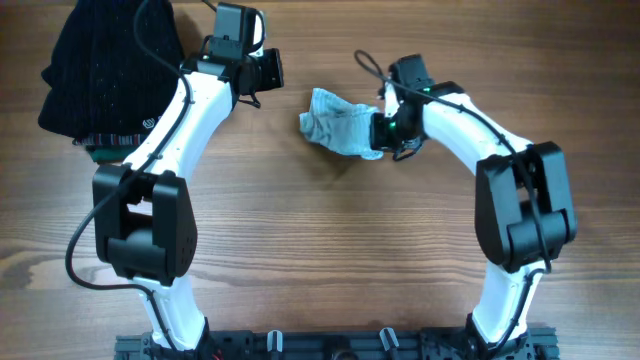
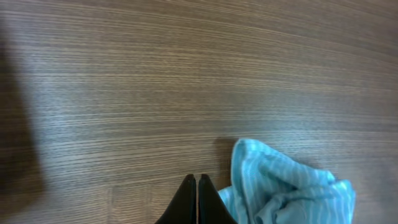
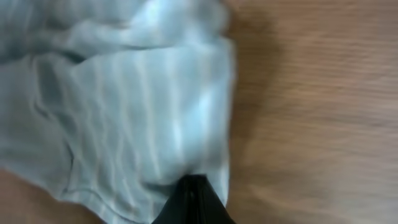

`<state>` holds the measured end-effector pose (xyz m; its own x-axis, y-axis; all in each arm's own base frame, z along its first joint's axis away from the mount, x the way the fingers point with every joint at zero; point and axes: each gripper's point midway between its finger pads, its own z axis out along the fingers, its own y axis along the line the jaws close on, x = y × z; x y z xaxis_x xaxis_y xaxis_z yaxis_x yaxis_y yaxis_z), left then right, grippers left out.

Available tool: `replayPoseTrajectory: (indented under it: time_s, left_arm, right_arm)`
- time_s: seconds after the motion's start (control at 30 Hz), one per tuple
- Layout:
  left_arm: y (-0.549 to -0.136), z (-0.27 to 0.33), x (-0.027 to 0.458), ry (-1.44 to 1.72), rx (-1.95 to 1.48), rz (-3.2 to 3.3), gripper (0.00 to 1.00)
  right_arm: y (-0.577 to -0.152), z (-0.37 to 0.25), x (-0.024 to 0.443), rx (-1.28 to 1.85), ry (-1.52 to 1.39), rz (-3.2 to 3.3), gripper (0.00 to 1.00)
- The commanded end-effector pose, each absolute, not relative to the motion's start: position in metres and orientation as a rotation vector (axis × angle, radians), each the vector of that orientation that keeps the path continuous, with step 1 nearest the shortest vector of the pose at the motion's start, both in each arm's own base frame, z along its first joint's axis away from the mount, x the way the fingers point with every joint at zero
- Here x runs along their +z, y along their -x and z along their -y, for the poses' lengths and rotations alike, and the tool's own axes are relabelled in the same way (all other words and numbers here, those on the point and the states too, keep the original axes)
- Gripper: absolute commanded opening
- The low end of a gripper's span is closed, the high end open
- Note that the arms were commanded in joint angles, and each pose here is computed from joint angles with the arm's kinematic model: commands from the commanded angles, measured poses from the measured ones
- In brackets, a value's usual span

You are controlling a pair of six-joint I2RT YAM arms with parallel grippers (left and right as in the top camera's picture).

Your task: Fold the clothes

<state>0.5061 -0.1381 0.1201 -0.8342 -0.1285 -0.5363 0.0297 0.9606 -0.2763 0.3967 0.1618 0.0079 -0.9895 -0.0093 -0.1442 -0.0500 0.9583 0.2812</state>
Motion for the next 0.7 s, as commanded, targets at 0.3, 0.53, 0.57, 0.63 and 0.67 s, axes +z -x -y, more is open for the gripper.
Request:
replayPoseTrajectory:
  time_s: [0.3, 0.53, 0.57, 0.63, 0.67]
  left_arm:
    - [-0.522, 0.050, 0.133, 0.363, -0.301, -2.471, 0.04]
    - [-0.524, 0.011, 0.133, 0.497, -0.304, -2.442, 0.04]
    - [-0.524, 0.009, 0.134, 0.500, -0.320, -2.442, 0.04]
    - [-0.524, 0.009, 0.134, 0.502, -0.331, -2.443, 0.04]
    - [-0.524, 0.009, 0.134, 0.500, -0.334, -2.443, 0.04]
  right_arm:
    - [-0.357, -0.227, 0.006, 0.539, 0.162, -3.030, 0.04]
    - [-0.359, -0.236, 0.011, 0.607, 0.181, -3.005, 0.04]
    - [-0.359, -0.235, 0.010, 0.605, 0.180, -3.009, 0.04]
    - [-0.357, -0.235, 0.010, 0.601, 0.182, -3.017, 0.04]
    - [-0.356, -0.234, 0.010, 0.600, 0.182, -3.021, 0.04]
